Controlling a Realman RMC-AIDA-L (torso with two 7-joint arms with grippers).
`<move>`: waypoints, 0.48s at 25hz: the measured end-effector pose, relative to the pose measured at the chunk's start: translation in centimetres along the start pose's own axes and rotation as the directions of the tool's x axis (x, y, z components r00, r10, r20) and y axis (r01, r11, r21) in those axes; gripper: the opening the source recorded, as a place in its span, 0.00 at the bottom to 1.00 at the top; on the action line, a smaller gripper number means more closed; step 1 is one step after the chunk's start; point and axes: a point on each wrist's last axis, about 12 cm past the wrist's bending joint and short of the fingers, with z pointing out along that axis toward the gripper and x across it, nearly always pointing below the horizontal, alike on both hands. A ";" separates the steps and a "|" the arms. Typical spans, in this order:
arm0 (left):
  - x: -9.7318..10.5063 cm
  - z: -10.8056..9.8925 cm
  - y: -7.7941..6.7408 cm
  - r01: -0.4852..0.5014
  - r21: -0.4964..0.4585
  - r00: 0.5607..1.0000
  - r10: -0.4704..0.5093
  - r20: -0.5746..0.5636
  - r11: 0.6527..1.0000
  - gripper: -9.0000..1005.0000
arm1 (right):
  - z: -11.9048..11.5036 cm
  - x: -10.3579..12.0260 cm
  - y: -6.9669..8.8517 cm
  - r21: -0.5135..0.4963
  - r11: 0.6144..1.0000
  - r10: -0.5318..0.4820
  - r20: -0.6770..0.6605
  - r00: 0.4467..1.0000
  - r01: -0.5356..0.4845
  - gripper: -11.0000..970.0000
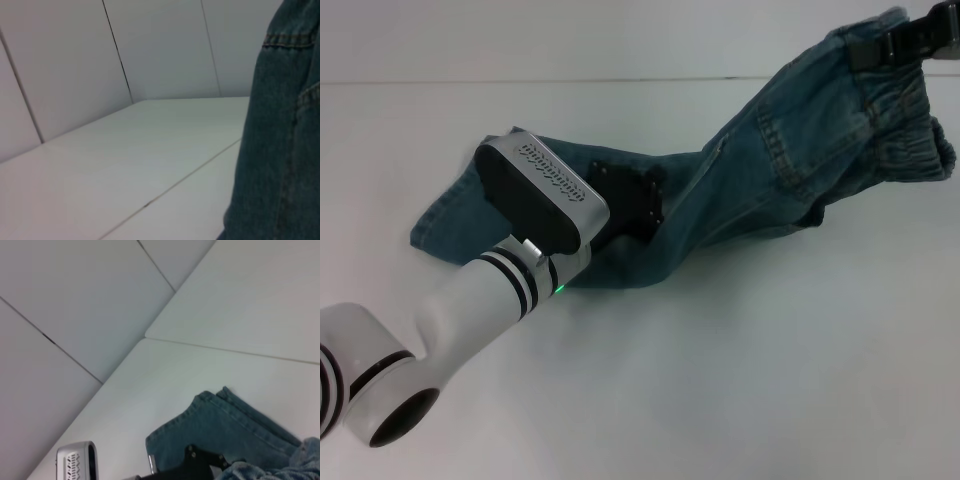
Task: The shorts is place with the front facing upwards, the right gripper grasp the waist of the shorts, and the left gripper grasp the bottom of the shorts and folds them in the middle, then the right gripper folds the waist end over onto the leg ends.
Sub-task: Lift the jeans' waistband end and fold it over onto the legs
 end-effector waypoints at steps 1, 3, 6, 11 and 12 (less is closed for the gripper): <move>0.0 0.0 -0.1 0.012 0.008 1.000 -0.012 0.000 1.000 0.01 | -0.1 -0.1 0.1 -0.003 1.000 -0.003 0.005 1.000 0.003 0.12; 0.0 0.0 -0.3 0.028 0.024 1.000 -0.028 0.001 0.999 0.01 | -0.1 -0.3 0.2 -0.014 1.000 -0.006 0.017 1.000 0.006 0.12; 0.1 -0.1 -0.7 0.046 0.037 0.999 -0.046 -0.002 0.998 0.01 | -0.1 -0.6 0.5 -0.025 1.000 -0.011 0.023 1.000 0.011 0.12; -0.1 -0.1 -1.6 0.058 0.069 0.998 -0.058 0.001 0.996 0.01 | 0.2 -1.3 1.0 -0.037 0.999 -0.034 0.021 0.999 0.034 0.12; -0.2 -0.1 -2.0 0.060 0.081 0.998 -0.061 0.003 0.995 0.01 | 0.3 -1.5 1.1 -0.038 0.999 -0.038 0.021 0.999 0.039 0.12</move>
